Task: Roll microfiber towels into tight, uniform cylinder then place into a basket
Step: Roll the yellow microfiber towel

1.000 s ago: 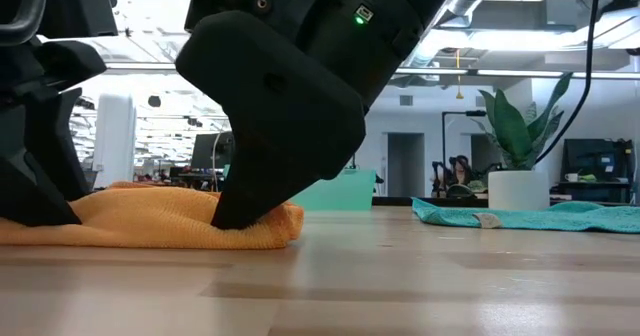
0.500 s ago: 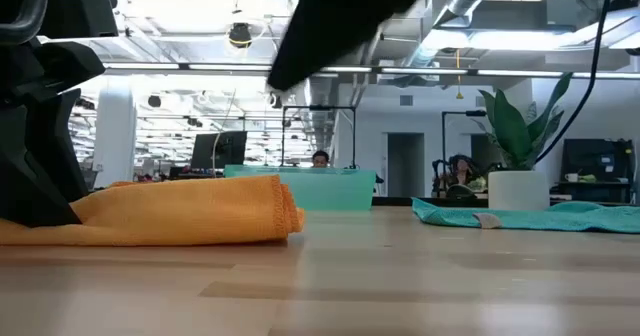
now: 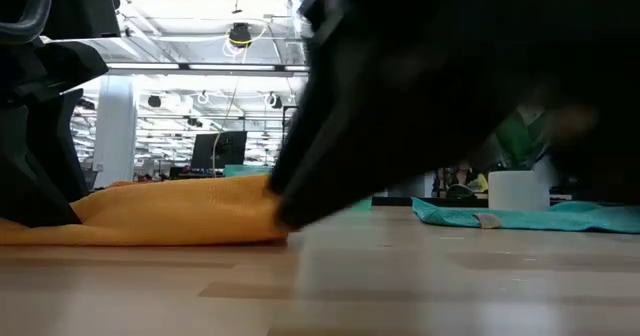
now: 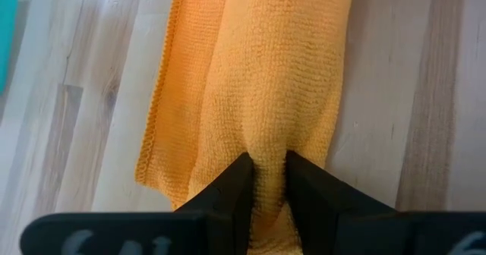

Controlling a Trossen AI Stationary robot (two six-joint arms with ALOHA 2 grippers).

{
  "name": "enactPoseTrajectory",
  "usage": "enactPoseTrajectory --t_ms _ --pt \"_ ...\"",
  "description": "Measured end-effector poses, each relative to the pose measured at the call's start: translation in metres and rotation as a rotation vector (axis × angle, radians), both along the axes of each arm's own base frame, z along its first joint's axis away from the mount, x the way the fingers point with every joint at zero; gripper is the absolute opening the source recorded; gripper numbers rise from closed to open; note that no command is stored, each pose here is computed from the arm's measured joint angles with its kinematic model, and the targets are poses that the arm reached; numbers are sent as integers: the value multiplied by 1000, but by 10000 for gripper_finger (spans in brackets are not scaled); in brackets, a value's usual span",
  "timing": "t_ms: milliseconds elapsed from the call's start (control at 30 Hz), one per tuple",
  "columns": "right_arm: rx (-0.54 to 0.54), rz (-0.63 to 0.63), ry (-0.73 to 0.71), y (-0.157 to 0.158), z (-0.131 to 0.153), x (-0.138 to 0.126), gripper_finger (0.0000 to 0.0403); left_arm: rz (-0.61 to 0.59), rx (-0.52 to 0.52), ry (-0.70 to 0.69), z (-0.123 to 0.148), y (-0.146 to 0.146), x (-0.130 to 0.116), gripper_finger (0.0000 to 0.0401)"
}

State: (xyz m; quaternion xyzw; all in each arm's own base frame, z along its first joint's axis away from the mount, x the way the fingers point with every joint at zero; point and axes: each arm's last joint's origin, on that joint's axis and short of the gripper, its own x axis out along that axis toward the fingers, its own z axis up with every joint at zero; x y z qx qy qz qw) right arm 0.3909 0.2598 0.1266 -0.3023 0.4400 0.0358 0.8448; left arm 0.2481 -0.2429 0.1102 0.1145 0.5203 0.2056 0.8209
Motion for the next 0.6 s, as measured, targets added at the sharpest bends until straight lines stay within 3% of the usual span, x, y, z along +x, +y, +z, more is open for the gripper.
enactPoseTrajectory --t_ms 100,600 --pt "-12 -17 11 -8 -12 7 150 0 0 1 0 0 0 72" --pt "-29 4 -15 -20 -7 19 224 22 -11 -12 0 0 0 72"
